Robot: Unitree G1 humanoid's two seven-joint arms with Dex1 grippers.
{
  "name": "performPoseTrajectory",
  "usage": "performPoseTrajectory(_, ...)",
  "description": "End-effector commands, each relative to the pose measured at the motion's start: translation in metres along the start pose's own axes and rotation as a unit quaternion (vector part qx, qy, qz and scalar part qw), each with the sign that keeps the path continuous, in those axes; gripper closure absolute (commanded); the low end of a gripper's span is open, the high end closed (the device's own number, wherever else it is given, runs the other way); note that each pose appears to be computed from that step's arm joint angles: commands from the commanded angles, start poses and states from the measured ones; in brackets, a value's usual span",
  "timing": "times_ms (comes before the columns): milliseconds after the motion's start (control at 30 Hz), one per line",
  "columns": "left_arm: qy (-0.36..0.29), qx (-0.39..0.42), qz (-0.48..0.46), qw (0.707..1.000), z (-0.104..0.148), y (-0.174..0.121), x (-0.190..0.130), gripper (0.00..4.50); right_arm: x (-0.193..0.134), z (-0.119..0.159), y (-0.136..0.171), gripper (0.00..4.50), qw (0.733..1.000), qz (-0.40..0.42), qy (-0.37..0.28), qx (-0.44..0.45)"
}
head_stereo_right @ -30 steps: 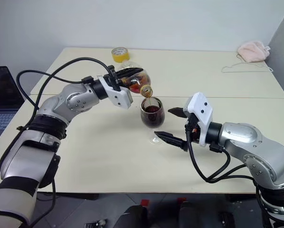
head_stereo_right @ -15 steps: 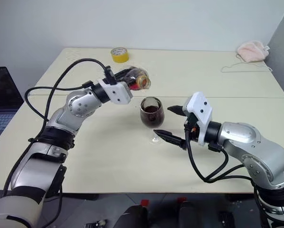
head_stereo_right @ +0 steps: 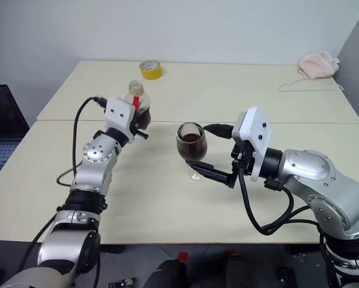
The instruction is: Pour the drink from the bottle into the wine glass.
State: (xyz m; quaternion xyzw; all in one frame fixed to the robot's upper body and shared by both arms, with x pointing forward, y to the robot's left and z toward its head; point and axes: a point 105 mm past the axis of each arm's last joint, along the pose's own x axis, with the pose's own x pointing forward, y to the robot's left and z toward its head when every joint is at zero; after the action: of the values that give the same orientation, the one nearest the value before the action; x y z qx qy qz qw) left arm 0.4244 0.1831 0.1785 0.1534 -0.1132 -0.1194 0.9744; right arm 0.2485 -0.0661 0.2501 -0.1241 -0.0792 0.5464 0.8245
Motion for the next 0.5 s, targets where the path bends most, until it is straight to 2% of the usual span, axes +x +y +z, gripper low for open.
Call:
performPoseTrajectory(33,-0.018,-0.054,0.061,0.997,0.007,0.022,-0.003,3.65,-0.002,0.013,0.003,0.0,1.0,0.01,-0.013,-0.016)
performPoseTrajectory(267,0.017,-0.127,0.12,0.985,-0.026,0.033,-0.009,3.65,-0.002,0.014,-0.002,0.0,1.0,0.015,-0.007,-0.019)
performPoseTrajectory(500,0.02,-0.134,0.135,0.981,-0.035,0.037,-0.006,3.65,-0.002,0.01,-0.005,0.0,1.0,0.011,0.001,-0.014)
